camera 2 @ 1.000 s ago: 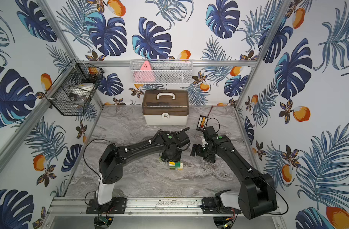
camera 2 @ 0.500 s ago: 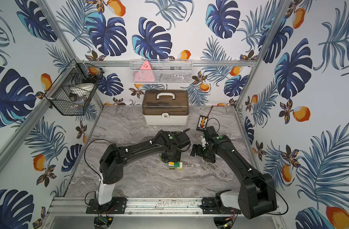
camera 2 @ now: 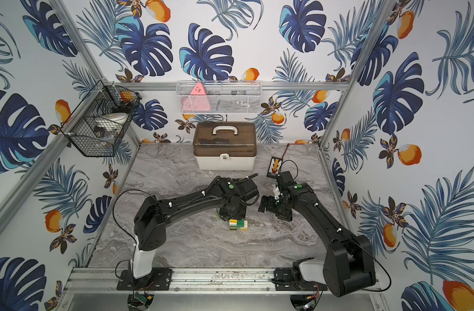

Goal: Assemble a giraffe with lego
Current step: Assemble the lego brick with the lego brick.

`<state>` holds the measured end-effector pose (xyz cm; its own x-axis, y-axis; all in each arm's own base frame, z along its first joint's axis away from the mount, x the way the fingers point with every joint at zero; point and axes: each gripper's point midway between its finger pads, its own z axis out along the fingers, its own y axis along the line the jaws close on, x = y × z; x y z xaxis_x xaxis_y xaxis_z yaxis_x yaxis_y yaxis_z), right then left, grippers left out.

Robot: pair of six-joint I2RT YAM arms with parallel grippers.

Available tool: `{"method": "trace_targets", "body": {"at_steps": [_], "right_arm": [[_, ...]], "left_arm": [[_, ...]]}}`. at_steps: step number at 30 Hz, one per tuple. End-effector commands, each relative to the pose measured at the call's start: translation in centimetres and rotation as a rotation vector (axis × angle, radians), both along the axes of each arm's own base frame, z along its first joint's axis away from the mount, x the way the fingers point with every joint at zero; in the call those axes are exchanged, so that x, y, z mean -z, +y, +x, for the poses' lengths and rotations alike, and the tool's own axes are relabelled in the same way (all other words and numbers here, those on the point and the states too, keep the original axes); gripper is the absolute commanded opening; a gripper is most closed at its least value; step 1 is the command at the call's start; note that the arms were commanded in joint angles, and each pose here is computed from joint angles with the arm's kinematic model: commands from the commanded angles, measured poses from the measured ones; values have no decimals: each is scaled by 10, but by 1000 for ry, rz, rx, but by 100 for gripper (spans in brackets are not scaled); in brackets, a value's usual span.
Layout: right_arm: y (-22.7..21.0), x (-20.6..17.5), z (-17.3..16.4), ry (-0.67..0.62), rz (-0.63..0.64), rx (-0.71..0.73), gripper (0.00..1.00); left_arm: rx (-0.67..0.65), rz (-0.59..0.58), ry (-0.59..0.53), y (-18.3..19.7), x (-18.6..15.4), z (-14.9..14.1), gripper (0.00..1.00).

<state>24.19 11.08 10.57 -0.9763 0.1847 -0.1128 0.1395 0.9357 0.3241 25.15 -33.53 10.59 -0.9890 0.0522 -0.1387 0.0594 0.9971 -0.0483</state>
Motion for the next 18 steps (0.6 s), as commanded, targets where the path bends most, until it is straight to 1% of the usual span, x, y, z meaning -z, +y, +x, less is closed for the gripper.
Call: {"method": "trace_targets", "body": {"at_steps": [1,18], "right_arm": [[1,-4,2,-15,6,-11,98],[8,-2,2,-10,44,-20,99]], "left_arm": [[-28,15,-10,3,-1,1,26],[-57,36,-8,11,4,1,27]]}}
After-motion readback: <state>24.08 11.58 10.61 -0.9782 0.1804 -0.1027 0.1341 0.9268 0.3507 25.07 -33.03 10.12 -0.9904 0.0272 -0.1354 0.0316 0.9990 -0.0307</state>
